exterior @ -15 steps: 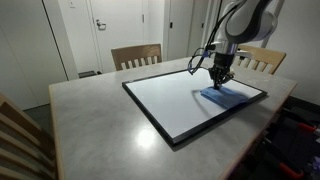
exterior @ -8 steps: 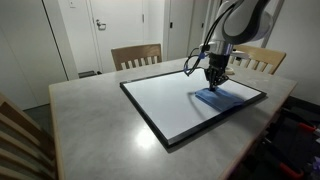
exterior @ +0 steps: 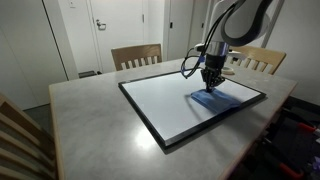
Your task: Use the blue cloth to wipe the board
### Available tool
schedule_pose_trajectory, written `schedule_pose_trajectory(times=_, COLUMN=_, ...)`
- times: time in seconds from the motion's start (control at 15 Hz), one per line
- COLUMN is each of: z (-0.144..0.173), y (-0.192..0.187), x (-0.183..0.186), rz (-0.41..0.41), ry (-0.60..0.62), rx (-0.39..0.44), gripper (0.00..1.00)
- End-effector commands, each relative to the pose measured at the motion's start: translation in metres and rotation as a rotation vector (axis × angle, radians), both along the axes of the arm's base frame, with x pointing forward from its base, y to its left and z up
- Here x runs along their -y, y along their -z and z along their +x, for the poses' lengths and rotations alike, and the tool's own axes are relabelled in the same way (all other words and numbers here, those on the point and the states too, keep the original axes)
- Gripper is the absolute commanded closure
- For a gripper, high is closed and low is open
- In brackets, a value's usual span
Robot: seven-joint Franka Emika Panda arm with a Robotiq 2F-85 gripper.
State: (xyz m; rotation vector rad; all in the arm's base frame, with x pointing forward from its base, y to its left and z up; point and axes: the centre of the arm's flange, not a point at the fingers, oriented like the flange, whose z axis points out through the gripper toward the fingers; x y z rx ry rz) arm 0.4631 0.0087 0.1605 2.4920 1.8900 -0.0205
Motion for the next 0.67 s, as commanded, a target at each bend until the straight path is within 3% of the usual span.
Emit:
schedule_pose_trajectory(times=0.0, z=0.004, y=0.007, x=-0.013, rz=-0.027, ry=-0.010, rx=-0.021, gripper=0.99)
schedule_pose_trajectory(times=0.6, z=0.014, y=-0.004, x=-0.020, rz=-0.063, ry=-0.029, rx=-0.006, gripper=0.99)
